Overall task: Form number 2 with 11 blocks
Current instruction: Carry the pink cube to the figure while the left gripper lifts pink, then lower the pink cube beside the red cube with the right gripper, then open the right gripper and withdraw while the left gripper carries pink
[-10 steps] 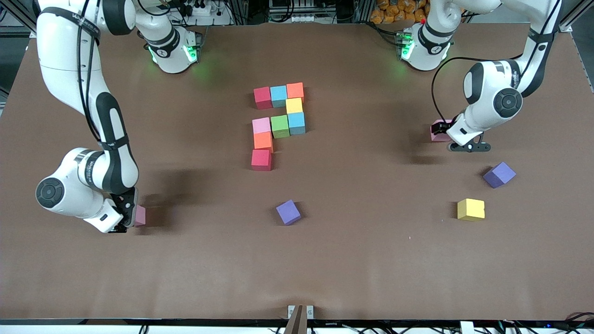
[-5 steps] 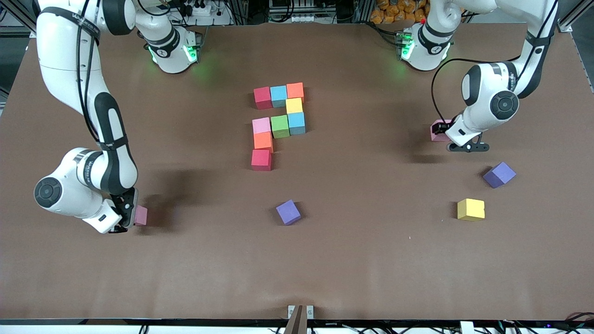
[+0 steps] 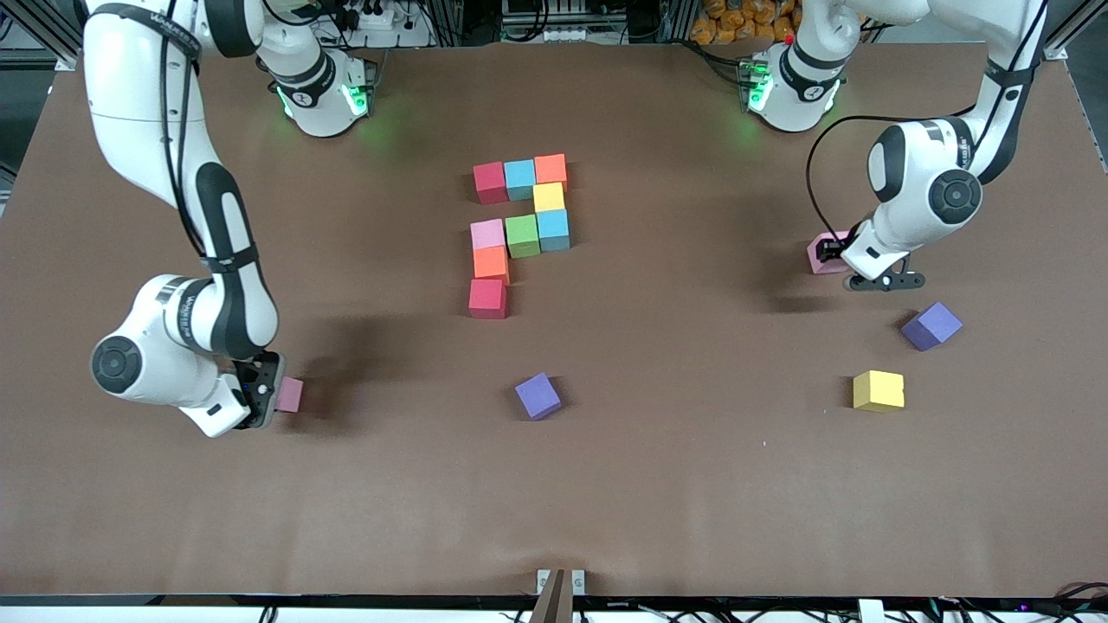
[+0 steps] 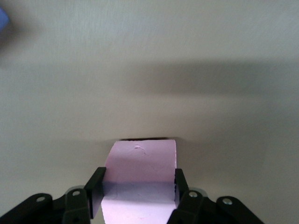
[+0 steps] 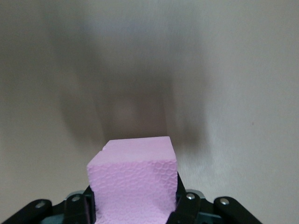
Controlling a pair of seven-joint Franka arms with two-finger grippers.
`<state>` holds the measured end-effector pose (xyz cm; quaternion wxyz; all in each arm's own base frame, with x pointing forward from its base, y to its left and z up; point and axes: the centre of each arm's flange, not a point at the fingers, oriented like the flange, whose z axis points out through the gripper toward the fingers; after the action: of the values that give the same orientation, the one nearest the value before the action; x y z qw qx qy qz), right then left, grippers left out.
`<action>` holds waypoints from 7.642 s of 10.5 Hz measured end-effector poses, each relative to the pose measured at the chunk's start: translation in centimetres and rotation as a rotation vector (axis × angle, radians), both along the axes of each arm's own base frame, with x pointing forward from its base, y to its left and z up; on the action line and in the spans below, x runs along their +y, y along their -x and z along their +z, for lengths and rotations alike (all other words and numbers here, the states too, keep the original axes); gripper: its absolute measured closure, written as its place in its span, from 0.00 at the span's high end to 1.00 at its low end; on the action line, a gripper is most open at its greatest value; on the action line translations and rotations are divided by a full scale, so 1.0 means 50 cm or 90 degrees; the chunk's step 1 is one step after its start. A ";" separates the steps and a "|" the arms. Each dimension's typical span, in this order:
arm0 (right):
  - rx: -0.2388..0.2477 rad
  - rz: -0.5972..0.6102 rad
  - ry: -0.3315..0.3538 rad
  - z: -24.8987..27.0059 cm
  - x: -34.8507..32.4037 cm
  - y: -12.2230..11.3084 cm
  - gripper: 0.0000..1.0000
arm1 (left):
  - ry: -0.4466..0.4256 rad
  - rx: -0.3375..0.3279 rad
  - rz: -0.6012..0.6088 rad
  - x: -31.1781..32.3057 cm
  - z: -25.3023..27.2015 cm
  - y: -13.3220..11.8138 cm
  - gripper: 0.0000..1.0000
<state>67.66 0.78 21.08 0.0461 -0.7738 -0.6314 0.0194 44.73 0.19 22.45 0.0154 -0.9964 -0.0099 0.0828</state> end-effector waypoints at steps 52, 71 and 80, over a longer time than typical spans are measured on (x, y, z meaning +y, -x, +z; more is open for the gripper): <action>-0.067 0.050 0.008 -0.001 0.871 0.384 0.91 | 0.075 -0.041 0.051 -0.160 0.146 -0.160 0.54; -0.011 -0.241 0.077 0.403 0.467 0.186 1.00 | 0.047 -0.068 0.539 -0.586 0.219 -0.181 0.54; -0.015 -0.628 0.024 0.424 -0.310 0.106 1.00 | 0.095 0.103 0.836 -0.804 0.115 -0.163 0.54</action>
<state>62.35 -14.75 42.26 0.0284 -0.9814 -0.1899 -0.0022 52.86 -40.00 28.20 -0.1067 -0.7727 -0.6075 0.1499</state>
